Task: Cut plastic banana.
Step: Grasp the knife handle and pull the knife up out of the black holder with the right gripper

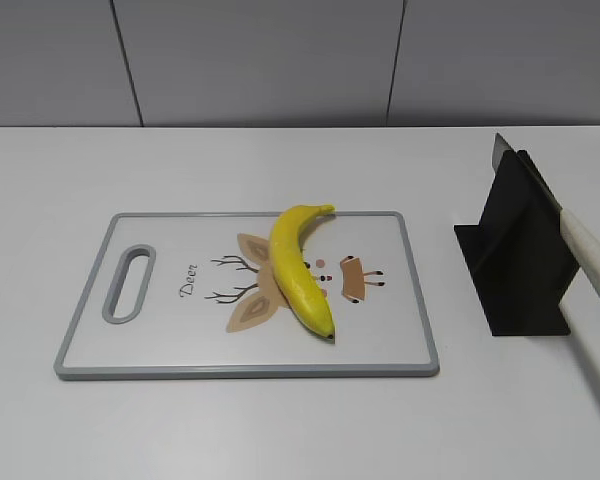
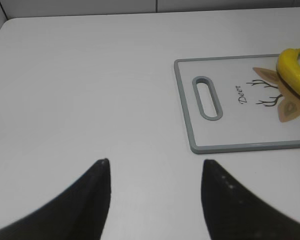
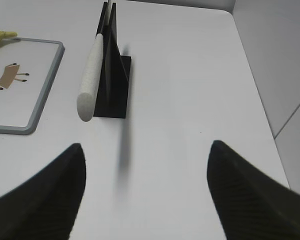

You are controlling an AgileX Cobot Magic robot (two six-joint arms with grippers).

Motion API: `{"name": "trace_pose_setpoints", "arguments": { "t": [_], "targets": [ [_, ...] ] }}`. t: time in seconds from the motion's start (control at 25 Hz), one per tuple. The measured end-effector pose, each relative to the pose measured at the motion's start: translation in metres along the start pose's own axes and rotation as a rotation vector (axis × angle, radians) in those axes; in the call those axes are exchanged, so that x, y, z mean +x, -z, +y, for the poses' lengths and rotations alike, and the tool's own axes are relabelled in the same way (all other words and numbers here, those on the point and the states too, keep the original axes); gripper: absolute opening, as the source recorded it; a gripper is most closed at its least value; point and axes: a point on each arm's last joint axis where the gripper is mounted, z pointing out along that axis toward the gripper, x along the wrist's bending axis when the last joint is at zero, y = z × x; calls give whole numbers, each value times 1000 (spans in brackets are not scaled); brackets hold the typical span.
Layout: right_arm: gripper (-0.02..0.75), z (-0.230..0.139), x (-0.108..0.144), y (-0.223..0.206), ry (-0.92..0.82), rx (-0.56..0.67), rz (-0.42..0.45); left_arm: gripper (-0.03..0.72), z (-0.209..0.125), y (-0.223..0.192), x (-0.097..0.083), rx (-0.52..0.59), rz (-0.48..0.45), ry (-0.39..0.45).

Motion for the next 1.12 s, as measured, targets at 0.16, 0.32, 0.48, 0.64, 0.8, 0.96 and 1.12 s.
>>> {"name": "trace_pose_setpoints", "arguments": {
  "t": [0.16, 0.32, 0.48, 0.64, 0.8, 0.96, 1.12],
  "targets": [
    [587, 0, 0, 0, -1, 0, 0, 561, 0, 0, 0, 0, 0, 0],
    [587, 0, 0, 0, -1, 0, 0, 557, 0, 0, 0, 0, 0, 0],
    [587, 0, 0, 0, -1, 0, 0, 553, 0, 0, 0, 0, 0, 0],
    [587, 0, 0, 0, -1, 0, 0, 552, 0, 0, 0, 0, 0, 0],
    [587, 0, 0, 0, -1, 0, 0, 552, 0, 0, 0, 0, 0, 0],
    [587, 0, 0, 0, -1, 0, 0, 552, 0, 0, 0, 0, 0, 0],
    [587, 0, 0, 0, -1, 0, 0, 552, 0, 0, 0, 0, 0, 0]
  ]
}}
